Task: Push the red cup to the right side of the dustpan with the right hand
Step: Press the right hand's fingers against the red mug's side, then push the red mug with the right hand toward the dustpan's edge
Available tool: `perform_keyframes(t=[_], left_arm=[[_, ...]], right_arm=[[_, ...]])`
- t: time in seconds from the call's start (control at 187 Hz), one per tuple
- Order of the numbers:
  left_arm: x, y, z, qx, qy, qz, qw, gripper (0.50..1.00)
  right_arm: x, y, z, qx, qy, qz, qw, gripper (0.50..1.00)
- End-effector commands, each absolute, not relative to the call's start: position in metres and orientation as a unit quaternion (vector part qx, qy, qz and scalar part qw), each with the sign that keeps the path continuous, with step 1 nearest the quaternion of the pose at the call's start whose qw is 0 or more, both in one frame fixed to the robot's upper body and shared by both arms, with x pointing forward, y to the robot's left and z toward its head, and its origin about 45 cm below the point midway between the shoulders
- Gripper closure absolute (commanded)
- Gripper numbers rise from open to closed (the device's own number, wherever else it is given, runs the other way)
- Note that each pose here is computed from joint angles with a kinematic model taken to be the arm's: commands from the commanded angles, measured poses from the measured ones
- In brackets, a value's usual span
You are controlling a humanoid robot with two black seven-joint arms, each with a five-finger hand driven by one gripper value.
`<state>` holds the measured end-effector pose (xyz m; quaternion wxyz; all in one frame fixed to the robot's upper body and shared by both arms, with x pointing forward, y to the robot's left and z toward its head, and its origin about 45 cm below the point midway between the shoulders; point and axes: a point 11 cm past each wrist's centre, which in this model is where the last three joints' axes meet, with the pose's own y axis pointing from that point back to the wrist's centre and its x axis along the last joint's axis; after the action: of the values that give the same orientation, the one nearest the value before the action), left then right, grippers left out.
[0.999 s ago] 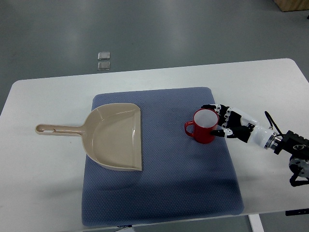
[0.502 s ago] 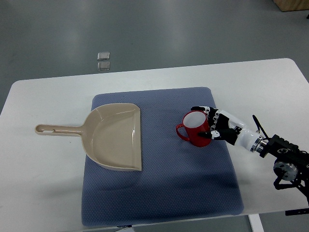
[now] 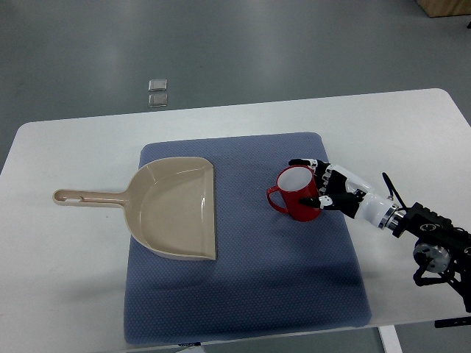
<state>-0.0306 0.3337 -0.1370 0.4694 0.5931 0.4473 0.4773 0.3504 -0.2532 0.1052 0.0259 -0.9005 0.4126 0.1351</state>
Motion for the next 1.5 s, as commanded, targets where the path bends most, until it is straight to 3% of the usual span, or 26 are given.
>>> perform_keyframes(t=[0.0, 0.892, 1.496], left_arm=[[-0.031, 0.334, -0.137, 0.593, 0.447, 0.477, 0.469, 0.500], [-0.031, 0.334, -0.137, 0.593, 0.448, 0.478, 0.469, 0.500], [-0.031, 0.334, -0.137, 0.593, 0.448, 0.478, 0.469, 0.500]], right_arm=[[0.351, -0.252, 0.106, -0.900, 0.413, 0.135, 0.028, 0.566], [0.342, -0.248, 0.098, -0.903, 0.402, 0.149, 0.026, 0.566], [0.332, -0.213, 0.086, -0.912, 0.380, 0.153, 0.023, 0.566]])
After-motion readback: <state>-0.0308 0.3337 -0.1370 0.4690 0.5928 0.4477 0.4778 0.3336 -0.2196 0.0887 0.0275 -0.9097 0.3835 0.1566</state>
